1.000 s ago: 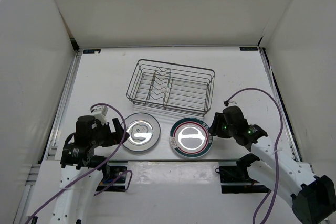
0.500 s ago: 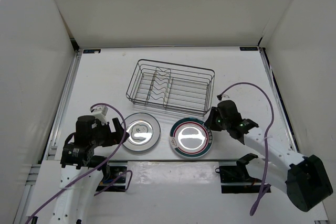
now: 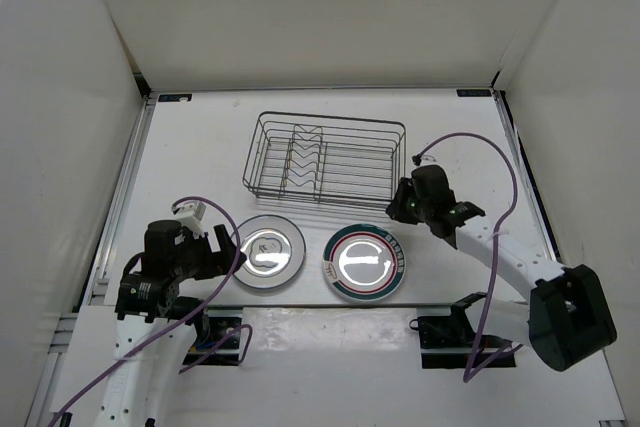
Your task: Unload the plates from the dish rack
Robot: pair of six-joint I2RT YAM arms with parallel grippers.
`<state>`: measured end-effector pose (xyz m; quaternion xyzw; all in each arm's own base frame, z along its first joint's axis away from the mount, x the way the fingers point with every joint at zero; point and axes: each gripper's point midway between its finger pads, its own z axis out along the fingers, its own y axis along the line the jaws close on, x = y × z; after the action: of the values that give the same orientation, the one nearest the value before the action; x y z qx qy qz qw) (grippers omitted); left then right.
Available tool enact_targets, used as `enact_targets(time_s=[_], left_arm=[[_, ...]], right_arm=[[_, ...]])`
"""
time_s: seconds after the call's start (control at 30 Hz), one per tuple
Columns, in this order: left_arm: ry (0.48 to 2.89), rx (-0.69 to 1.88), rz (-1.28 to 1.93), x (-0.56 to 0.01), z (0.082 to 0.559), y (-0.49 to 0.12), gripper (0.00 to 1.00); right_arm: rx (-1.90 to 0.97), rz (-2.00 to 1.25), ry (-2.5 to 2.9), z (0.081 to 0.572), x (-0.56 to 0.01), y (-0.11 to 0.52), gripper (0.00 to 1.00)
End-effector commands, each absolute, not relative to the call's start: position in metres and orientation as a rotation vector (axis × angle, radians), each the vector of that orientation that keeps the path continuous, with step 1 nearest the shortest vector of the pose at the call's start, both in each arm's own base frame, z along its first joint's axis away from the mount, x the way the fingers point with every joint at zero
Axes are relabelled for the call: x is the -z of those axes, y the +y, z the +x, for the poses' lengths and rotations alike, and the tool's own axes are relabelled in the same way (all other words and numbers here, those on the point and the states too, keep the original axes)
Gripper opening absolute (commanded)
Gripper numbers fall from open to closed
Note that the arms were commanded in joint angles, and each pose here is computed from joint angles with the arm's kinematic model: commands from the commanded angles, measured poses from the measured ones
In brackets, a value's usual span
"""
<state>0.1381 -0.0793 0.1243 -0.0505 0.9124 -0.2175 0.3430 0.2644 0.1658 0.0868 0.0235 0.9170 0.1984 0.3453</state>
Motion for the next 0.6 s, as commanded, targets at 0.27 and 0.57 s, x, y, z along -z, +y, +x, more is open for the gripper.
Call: enact_targets(time_s=[0.27,0.57], left_arm=[[2.367,0.571,-0.119,-0.124,0.139,-0.08,1.0],[2.401,0.592,-0.111,-0.12,0.139,-0.083,1.0]], right_arm=[[-0.462,0.095,2.278,0.306,-0.16,0.143,0.51],[-0.743,-0.279,2.295,0.21,-0.227,0.16,0.9]])
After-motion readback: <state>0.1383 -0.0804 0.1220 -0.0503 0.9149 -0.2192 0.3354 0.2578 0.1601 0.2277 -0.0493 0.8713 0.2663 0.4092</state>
